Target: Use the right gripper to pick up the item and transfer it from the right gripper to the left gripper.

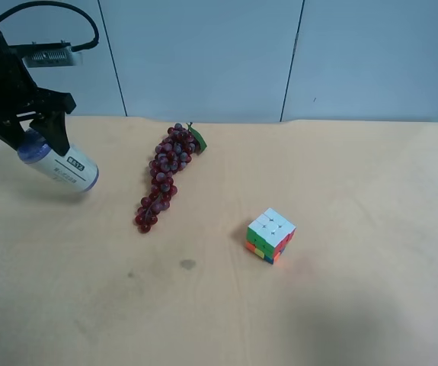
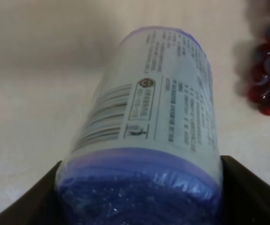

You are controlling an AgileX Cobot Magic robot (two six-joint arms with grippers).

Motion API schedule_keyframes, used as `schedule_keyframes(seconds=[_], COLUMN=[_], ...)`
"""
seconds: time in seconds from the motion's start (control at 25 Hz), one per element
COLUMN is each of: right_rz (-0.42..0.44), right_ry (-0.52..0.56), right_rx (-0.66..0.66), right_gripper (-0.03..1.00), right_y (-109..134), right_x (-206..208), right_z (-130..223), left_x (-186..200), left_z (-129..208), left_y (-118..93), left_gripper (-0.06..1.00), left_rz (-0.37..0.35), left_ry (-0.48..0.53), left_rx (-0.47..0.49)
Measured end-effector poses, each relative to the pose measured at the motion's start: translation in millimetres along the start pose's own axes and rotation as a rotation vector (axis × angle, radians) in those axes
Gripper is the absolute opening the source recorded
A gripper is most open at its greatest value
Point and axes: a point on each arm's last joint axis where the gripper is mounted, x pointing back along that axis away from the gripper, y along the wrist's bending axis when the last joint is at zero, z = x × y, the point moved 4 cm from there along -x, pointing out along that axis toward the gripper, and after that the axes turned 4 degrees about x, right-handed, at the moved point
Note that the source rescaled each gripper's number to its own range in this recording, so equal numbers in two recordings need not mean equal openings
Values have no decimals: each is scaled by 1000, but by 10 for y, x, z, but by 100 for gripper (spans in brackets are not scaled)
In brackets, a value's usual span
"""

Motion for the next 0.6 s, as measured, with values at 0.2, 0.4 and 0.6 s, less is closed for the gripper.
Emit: schedule_keyframes(seconds=[0.2, 0.4, 0.6], right_rz=[0, 0, 0], right_ry=[0, 0, 0], right_rx=[0, 0, 0], right_gripper=[81, 81, 81], right_y=[0, 0, 0], right_x=[0, 0, 0], right_z=[0, 0, 0], left_x=[-214, -329, -511], left_z=[10, -17, 37], left_y=[-85, -135, -73], left_gripper=[0, 0, 0], left_rz=[-59, -81, -119], left_ry=[64, 69, 161], left_rx=[-49, -60, -68])
